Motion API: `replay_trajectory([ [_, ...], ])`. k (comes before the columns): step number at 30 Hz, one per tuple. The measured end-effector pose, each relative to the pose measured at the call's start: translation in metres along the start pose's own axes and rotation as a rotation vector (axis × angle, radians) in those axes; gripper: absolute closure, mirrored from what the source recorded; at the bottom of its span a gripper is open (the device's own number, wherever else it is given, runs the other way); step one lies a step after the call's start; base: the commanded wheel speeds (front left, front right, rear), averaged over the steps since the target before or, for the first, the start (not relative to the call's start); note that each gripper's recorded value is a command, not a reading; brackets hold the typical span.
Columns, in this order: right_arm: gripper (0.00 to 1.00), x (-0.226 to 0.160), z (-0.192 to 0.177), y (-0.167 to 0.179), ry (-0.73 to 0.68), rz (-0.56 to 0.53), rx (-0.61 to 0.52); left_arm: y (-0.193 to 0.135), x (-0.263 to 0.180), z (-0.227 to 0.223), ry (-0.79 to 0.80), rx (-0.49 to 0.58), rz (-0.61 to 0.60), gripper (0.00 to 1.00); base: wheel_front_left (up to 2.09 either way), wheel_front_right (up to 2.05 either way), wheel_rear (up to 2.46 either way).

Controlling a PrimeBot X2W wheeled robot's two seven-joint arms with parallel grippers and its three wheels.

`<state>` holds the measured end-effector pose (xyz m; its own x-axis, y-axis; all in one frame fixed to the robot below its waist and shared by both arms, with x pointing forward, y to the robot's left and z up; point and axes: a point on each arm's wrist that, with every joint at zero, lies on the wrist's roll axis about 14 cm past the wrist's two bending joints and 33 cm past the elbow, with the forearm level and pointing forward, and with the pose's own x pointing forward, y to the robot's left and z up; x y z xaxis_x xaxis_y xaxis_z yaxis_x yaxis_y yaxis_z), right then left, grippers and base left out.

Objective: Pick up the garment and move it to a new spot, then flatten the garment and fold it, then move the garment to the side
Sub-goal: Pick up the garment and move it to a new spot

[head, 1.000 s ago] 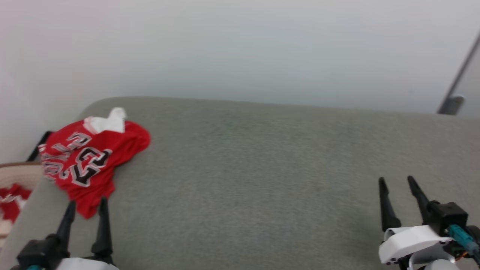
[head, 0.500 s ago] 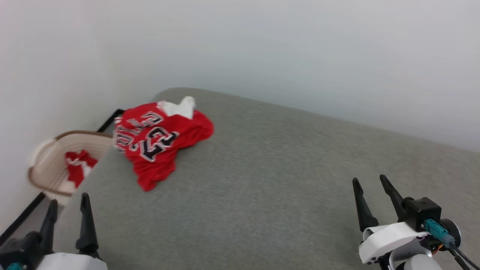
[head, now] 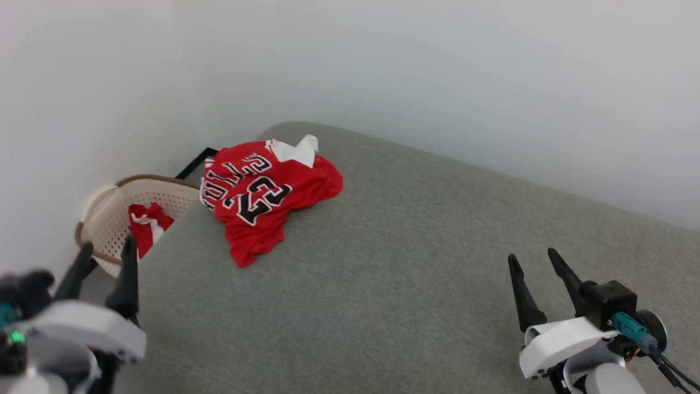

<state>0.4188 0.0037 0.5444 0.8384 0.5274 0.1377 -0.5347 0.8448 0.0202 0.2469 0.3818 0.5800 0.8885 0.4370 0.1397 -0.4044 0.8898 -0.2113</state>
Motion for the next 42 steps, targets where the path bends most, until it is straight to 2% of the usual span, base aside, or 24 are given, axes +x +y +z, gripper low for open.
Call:
replay_trajectory([
  [9,0.00,0.010,-0.001,-0.027,-0.003,-0.025,-0.040,-0.024,0.064,0.007,0.163,-0.007,-0.115,0.00,0.00,0.00,0.00],
  [16,0.00,0.021,-0.010,-0.058,0.006,-0.068,-0.040,-0.043,0.121,-0.011,0.332,0.028,-0.163,0.00,0.00,0.00,0.00],
  [22,0.00,0.021,-0.035,-0.085,0.050,-0.114,-0.027,-0.062,0.164,-0.051,0.512,0.068,-0.175,0.00,0.00,0.00,0.00],
  [29,0.00,0.017,-0.064,-0.112,0.111,-0.164,-0.022,-0.057,0.198,-0.113,0.706,0.072,-0.099,0.00,0.00,0.00,0.00],
  [32,0.00,0.014,-0.072,-0.123,0.129,-0.185,-0.026,-0.047,0.204,-0.142,0.792,0.060,-0.040,0.00,0.00,0.00,0.00],
  [42,0.00,0.000,-0.105,-0.149,0.221,-0.237,-0.032,-0.057,0.197,-0.236,1.018,0.069,0.012,0.00,0.00,0.00,0.00],
])
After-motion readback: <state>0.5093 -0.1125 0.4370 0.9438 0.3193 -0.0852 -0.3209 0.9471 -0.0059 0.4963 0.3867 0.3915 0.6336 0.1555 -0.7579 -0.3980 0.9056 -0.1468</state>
